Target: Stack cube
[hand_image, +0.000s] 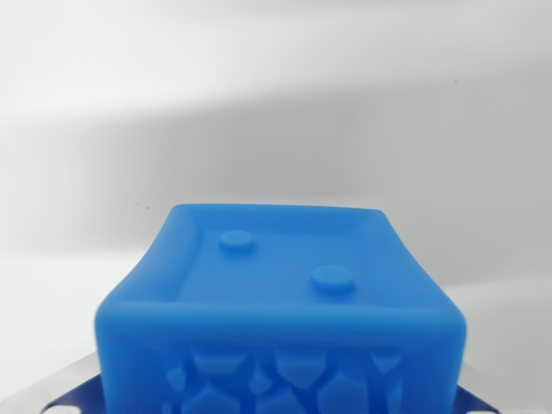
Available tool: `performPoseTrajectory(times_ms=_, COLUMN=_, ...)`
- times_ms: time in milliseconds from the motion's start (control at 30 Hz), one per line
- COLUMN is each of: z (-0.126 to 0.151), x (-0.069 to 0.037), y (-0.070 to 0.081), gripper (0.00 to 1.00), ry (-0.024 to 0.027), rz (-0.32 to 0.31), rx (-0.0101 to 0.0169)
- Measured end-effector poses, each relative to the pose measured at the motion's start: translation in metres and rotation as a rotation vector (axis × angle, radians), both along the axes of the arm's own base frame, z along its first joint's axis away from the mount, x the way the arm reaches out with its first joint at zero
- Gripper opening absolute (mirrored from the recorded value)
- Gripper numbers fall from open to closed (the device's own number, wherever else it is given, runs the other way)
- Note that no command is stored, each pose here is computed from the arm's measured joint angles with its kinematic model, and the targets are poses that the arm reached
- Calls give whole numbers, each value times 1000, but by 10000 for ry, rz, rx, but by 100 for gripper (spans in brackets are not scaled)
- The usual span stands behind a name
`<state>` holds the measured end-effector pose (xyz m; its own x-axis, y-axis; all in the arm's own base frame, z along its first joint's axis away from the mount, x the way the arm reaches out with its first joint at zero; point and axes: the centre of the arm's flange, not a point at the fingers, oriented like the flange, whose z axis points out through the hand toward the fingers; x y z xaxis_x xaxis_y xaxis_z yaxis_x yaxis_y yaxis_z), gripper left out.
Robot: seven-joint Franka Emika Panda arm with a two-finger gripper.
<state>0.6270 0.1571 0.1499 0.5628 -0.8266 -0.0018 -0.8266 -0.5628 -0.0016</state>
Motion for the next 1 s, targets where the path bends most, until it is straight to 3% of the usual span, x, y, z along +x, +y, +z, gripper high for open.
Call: performPoseTrajectory(times_ms=1000, z=78, x=1, y=0, gripper=0, ry=-31, rz=3, rx=14)
